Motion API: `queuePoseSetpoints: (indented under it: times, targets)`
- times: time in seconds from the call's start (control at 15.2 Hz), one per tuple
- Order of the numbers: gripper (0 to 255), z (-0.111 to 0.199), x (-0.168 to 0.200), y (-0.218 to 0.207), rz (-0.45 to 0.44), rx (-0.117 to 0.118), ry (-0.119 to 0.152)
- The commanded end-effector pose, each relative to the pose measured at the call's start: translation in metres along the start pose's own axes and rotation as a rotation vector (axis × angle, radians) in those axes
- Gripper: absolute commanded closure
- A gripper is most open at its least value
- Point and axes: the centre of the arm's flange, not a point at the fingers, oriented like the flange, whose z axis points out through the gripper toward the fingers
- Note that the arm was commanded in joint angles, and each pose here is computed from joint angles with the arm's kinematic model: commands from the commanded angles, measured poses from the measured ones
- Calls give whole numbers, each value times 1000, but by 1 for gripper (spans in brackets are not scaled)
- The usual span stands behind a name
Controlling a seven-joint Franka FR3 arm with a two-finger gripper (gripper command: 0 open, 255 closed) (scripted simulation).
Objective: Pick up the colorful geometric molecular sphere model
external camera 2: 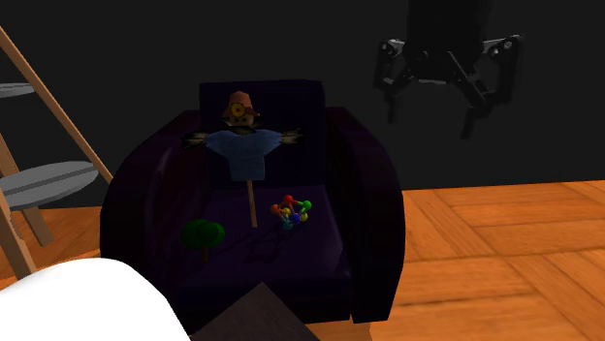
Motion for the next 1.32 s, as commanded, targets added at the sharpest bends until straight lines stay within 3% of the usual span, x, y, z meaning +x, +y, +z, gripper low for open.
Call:
queuePoseSetpoints:
  times: [0.0, 1.25]
  targets:
    - [0, 19, 6, -18, 3, 6, -2]
    - [0, 194, 60, -184, 19, 53, -36]
